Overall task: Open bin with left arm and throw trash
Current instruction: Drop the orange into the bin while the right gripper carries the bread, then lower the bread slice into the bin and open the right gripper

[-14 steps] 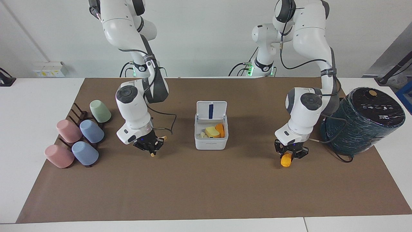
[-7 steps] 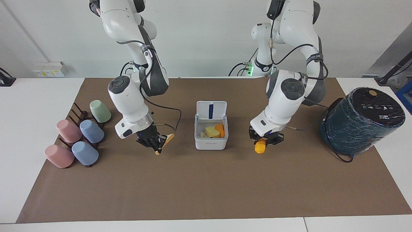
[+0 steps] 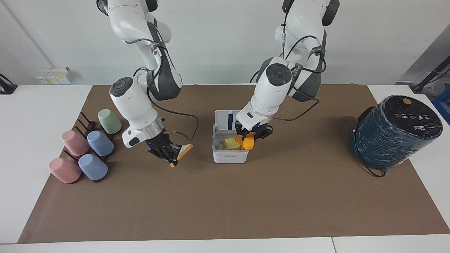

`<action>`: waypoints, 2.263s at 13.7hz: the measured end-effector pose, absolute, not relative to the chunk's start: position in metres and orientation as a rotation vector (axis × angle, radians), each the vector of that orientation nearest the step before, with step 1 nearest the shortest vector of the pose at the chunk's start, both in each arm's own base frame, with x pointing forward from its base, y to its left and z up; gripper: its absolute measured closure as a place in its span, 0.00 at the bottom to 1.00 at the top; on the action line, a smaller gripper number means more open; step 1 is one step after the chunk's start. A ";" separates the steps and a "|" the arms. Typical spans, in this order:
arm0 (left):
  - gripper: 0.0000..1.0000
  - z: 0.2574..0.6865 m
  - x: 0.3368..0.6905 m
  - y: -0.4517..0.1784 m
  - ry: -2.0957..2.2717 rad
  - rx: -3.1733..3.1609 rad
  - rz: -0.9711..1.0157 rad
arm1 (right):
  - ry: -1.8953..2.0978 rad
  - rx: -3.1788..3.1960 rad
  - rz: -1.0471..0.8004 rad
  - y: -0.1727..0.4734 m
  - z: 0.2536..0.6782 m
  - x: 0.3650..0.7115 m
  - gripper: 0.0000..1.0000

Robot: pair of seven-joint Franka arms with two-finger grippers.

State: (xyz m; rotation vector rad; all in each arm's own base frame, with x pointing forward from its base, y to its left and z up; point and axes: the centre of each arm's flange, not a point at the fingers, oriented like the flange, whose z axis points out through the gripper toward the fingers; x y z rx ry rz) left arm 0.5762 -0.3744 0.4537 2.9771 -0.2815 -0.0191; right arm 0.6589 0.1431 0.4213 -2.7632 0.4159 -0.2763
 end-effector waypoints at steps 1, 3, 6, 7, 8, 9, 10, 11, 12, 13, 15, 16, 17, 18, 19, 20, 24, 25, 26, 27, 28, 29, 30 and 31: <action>0.58 0.453 0.569 -0.386 -0.280 2.970 -0.012 | 0.434 -2.739 -0.275 0.143 0.426 0.659 0.91; 0.58 0.442 0.559 -0.397 -0.261 2.966 0.002 | 0.463 -2.700 -0.267 0.142 0.431 0.658 0.91; 0.41 0.432 0.551 -0.398 -0.250 2.964 0.001 | 0.512 -2.660 -0.267 0.143 0.439 0.661 0.91; 0.31 0.435 0.552 -0.396 -0.239 2.958 0.003 | 0.524 -2.653 -0.271 0.143 0.442 0.662 0.91; 0.15 0.439 0.553 -0.394 -0.229 2.952 0.010 | 0.530 -2.648 -0.274 0.143 0.444 0.662 0.91; 0.05 0.444 0.555 -0.392 -0.220 2.949 0.019 | 0.530 -2.646 -0.277 0.144 0.445 0.663 0.91; 0.04 0.450 0.557 -0.389 -0.214 2.948 0.022 | 0.530 -2.644 -0.279 0.144 0.447 0.663 0.91; 0.04 0.456 0.558 -0.386 -0.209 2.955 0.010 | 0.528 -2.642 -0.280 0.146 0.448 0.663 0.91; 0.04 0.465 0.562 -0.380 -0.197 2.964 -0.005 | 0.528 -2.639 -0.280 0.150 0.449 0.662 0.91; 0.07 0.480 0.570 -0.367 -0.172 2.970 -0.013 | 0.530 -2.632 -0.283 0.160 0.451 0.661 0.91; 0.10 0.514 0.590 -0.325 -0.091 2.988 -0.039 | 0.532 -2.602 -0.322 0.195 0.457 0.655 0.91; 0.10 0.528 0.600 -0.298 -0.054 3.008 -0.045 | 0.529 -2.587 -0.340 0.213 0.460 0.651 0.91; 0.10 0.537 0.607 -0.273 -0.031 3.040 -0.042 | 0.518 -2.577 -0.351 0.228 0.461 0.647 0.91; 0.10 0.543 0.613 -0.249 -0.023 3.077 -0.044 | 0.504 -2.570 -0.362 0.243 0.461 0.643 0.91; 0.10 0.548 0.617 -0.226 -0.028 3.101 -0.053 | 0.495 -2.562 -0.373 0.255 0.460 0.640 0.91; 0.10 0.555 0.621 -0.200 -0.038 3.117 -0.057 | 0.489 -2.557 -0.376 0.266 0.457 0.637 0.91; 0.10 0.592 0.621 -0.083 -0.138 3.124 -0.074 | 0.443 -2.584 -0.349 0.290 0.441 0.626 0.91; 0.10 0.596 0.618 -0.068 -0.159 3.124 -0.094 | 0.435 -2.591 -0.344 0.293 0.438 0.625 0.91; 0.10 0.601 0.614 -0.063 -0.174 3.124 -0.108 | 0.434 -2.593 -0.335 0.298 0.436 0.622 0.91; 0.10 0.604 0.610 -0.065 -0.185 3.123 -0.121 | 0.441 -2.594 -0.326 0.302 0.434 0.619 0.91; 0.10 0.608 0.605 -0.069 -0.197 3.123 -0.131 | 0.444 -2.596 -0.318 0.307 0.432 0.617 0.91; 0.10 0.612 0.601 -0.072 -0.206 3.123 -0.133 | 0.440 -2.602 -0.319 0.310 0.430 0.614 0.91; 0.09 0.616 0.599 -0.073 -0.210 3.124 -0.129 | 0.436 -2.605 -0.328 0.312 0.428 0.613 0.91; 0.09 0.619 0.597 -0.073 -0.213 3.124 -0.126 | 0.435 -2.606 -0.334 0.313 0.425 0.611 0.92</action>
